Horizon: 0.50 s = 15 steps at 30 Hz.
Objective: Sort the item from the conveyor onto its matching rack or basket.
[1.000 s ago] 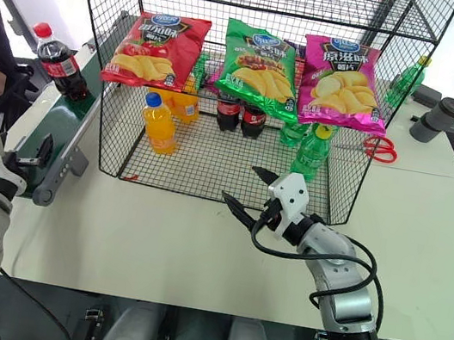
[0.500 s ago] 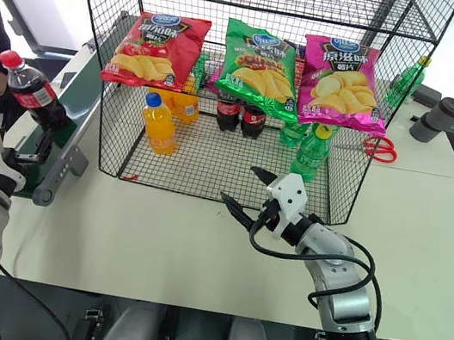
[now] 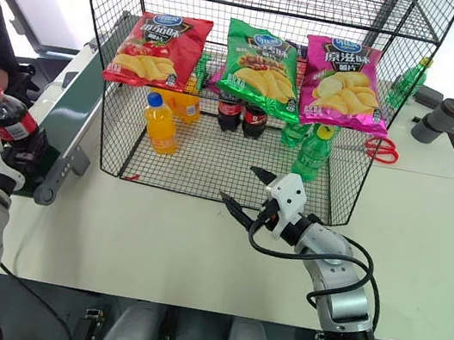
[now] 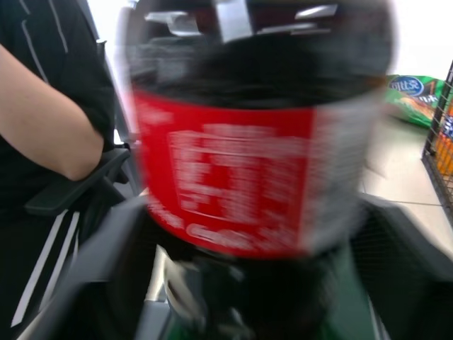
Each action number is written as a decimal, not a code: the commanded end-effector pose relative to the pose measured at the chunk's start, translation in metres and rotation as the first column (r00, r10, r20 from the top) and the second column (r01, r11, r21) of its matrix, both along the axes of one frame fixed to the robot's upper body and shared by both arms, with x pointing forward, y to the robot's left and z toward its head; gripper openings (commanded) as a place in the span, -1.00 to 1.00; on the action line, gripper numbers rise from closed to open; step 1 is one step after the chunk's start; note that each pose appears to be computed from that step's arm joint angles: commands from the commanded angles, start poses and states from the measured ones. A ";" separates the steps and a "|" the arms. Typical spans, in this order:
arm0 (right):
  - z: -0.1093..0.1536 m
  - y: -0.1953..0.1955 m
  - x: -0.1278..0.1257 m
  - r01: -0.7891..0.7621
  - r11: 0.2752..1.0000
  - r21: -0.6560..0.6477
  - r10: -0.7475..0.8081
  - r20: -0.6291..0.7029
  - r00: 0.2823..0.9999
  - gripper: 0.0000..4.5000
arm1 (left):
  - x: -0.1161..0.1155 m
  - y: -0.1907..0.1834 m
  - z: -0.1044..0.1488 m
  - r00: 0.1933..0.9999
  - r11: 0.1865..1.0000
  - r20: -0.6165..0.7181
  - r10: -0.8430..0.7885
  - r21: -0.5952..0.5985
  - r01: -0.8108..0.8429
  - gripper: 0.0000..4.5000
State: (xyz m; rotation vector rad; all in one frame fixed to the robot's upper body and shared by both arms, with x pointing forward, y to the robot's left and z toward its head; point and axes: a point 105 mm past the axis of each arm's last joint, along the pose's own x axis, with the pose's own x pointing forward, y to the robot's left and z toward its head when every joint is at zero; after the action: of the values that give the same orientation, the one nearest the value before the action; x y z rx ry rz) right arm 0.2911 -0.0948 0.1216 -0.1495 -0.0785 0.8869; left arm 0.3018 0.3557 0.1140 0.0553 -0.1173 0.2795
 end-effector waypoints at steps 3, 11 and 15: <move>0.013 0.004 -0.001 -0.022 1.000 0.014 0.021 0.047 0.999 1.00 | -0.007 0.010 0.022 0.998 0.999 0.059 0.000 0.050 -0.003 0.25; 0.022 0.010 -0.005 -0.083 0.996 0.024 0.082 0.047 0.995 1.00 | -0.008 -0.018 0.075 0.951 0.961 0.155 -0.267 0.122 0.249 0.25; 0.039 0.022 -0.015 -0.182 0.979 0.088 0.181 0.025 0.983 1.00 | -0.010 -0.071 0.098 0.818 0.820 0.103 -0.566 0.171 0.546 0.25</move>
State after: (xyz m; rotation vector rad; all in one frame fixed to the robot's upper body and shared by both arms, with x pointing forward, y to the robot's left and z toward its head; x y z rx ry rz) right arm 0.2848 -0.0806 0.1385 -0.0809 -0.0812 1.0036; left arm 0.2956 0.3160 0.1896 0.1066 -0.2415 -0.1541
